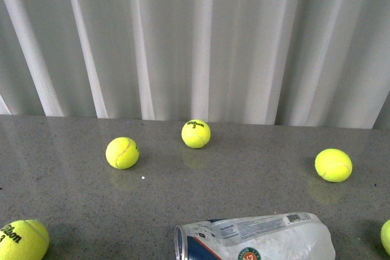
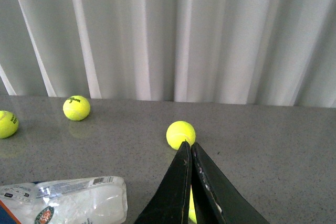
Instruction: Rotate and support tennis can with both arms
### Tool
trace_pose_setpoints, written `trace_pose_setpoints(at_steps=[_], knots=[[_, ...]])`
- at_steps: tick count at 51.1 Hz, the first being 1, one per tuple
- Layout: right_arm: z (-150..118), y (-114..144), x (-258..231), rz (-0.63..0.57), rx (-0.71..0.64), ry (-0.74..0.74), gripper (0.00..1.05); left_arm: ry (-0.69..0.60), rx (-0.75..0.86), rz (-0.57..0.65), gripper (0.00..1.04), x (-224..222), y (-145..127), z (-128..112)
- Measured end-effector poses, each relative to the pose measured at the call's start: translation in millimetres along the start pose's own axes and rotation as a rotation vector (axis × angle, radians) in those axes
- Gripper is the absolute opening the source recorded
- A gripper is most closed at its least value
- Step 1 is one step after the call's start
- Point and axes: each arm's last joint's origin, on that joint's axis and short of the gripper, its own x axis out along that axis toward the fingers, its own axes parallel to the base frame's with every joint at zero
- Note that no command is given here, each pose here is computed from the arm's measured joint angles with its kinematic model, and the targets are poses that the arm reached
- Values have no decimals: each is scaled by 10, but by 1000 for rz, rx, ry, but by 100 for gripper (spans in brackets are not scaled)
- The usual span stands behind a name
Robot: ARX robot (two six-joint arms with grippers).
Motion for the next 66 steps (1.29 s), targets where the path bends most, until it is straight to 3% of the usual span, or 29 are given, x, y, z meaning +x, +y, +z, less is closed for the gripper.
trace_pose_setpoints(at_steps=[7, 25, 31, 39, 44, 49, 53, 56, 66], knots=[[-1, 0, 0, 0, 0, 1, 5, 0, 0, 0, 98, 0, 0, 0], [-1, 0, 0, 0, 0, 0, 80, 3, -5, 5, 98, 1, 1, 0], [-1, 0, -1, -1, 2, 1, 100, 411, -132, 223, 98, 147, -65, 91], [-1, 0, -1, 2, 1, 1, 98, 418, -185, 135, 98, 904, -294, 525], [-1, 0, -1, 2, 1, 1, 98, 499, -196, 33, 98, 1377, -509, 566], [-1, 0, -1, 1, 1, 1, 98, 676, -227, -111, 98, 1749, -787, 386], [-1, 1, -1, 2, 0, 1, 98, 907, -269, -268, 98, 1968, -1080, 71], [-1, 0, -1, 2, 1, 1, 98, 995, -299, -322, 98, 2017, -1198, -89], [-1, 0, -1, 1, 1, 1, 98, 1089, -369, -390, 98, 2039, -1329, -337]])
